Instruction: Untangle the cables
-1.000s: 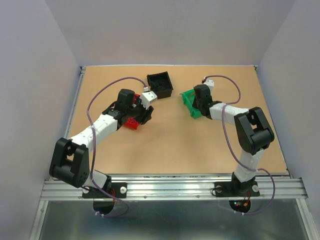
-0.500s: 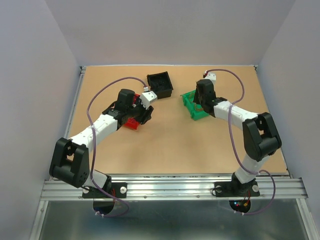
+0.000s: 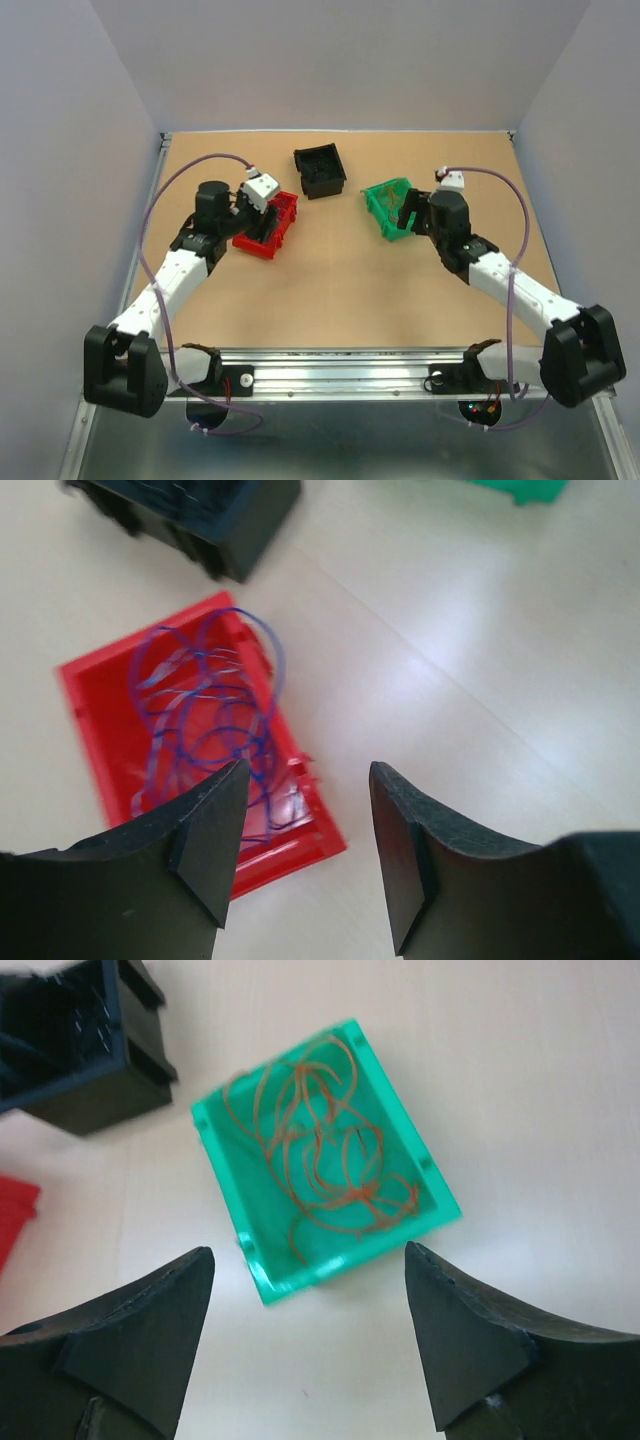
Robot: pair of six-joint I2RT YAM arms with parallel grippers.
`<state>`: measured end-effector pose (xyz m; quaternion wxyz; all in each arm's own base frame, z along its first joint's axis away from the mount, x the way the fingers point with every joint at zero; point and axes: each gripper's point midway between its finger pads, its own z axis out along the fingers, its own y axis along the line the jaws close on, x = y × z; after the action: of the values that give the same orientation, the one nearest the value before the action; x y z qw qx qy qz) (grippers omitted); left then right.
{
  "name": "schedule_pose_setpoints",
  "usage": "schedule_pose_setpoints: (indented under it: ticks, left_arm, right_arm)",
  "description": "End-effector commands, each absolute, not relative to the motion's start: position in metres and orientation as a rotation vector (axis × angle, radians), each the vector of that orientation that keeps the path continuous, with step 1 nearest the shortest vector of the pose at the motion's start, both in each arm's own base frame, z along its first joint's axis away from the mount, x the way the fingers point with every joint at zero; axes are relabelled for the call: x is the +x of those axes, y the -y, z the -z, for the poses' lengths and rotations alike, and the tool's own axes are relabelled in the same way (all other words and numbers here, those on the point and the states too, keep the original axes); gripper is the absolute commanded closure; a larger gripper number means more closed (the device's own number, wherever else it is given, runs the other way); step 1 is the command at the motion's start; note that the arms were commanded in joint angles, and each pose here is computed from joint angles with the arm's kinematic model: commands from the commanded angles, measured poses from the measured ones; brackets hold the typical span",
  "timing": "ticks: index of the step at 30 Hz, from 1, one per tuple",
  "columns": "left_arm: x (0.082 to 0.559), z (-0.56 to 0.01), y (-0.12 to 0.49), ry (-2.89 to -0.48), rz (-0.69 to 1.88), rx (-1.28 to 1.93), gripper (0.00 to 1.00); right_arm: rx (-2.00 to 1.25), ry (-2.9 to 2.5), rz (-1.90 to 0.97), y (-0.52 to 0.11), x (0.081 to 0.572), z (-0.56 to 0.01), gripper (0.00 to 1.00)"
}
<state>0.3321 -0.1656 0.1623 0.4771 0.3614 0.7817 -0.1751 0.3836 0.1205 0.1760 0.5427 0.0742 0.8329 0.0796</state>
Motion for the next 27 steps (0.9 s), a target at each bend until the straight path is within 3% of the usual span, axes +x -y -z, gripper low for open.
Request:
schedule_pose_setpoints:
  ticks: [1, 8, 15, 18, 27]
  left_arm:
    - [0.344, -0.232, 0.132, -1.686, 0.356, 0.733, 0.37]
    - [0.324, -0.249, 0.083, -1.549, 0.238, 0.59, 0.22]
    - [0.278, -0.278, 0.067, -1.333, 0.119, 0.517, 0.19]
    - [0.258, -0.284, 0.06, -1.235, 0.066, 0.481, 0.01]
    - [0.247, -0.28, 0.067, -1.181, 0.085, 0.512, 0.01]
  right_arm:
    - [0.111, -1.88, -0.252, -0.115, 0.354, -0.188, 0.18]
    - [0.127, -1.662, -0.359, -0.1, 0.308, -0.19, 0.15]
    - [0.151, -1.594, -0.465, -0.101, 0.285, -0.174, 0.15]
    - [0.135, -1.573, -0.495, -0.104, 0.281, -0.178, 0.15]
    - [0.137, -1.571, -0.492, -0.104, 0.281, -0.178, 0.16]
